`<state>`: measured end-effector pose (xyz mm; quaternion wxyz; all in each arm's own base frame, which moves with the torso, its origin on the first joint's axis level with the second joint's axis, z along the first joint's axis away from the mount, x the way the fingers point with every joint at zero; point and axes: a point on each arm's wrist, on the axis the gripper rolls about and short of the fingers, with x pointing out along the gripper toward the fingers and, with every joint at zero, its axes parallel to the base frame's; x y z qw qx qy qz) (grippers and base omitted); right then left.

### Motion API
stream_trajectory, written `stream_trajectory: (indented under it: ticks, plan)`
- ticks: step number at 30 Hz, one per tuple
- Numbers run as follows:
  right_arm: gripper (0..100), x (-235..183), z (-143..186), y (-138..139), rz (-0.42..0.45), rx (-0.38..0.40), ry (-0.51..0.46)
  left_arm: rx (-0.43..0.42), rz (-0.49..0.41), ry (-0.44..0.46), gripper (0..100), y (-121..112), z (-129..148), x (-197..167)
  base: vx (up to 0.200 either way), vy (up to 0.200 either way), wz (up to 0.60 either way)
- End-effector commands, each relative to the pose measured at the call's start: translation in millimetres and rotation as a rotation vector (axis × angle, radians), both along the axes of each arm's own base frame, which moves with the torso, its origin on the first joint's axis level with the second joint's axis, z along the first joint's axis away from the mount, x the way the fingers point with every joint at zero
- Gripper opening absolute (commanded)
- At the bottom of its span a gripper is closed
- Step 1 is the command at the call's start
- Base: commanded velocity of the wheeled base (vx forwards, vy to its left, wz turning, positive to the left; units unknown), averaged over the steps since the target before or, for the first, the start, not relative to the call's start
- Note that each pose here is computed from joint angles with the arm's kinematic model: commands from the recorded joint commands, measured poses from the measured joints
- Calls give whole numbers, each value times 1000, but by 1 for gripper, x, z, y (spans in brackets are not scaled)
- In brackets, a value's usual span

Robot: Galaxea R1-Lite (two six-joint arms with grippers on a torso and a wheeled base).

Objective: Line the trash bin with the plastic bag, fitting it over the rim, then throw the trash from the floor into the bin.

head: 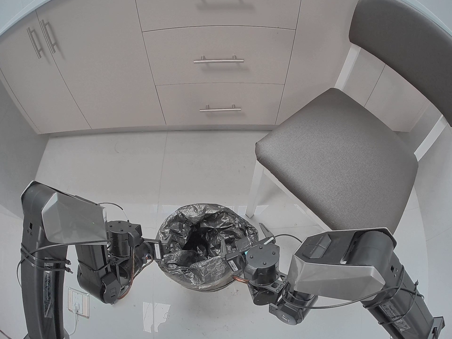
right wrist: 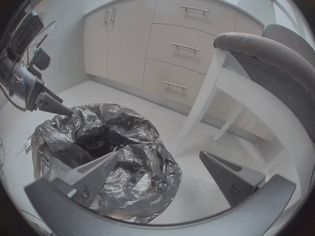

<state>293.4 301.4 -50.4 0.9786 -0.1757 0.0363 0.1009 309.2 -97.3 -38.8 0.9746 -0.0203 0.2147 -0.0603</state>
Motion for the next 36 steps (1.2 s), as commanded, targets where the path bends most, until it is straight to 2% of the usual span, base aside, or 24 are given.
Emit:
stream_trajectory:
  ticks: [1,22,31,36]
  plan:
    - [100,-3,-12,0,5,-20,20,5,21,18,100,6,-10,4,0,0,0]
    - [100,-17,-28,-17,4,-78,71,7,23,30,100,5,-17,6,0,0,0]
    - [100,-14,-8,-11,9,-40,30,6,23,26,100,5,-16,6,0,0,0]
    - [100,-5,7,-2,6,14,-22,3,21,25,100,5,-15,6,0,0,0]
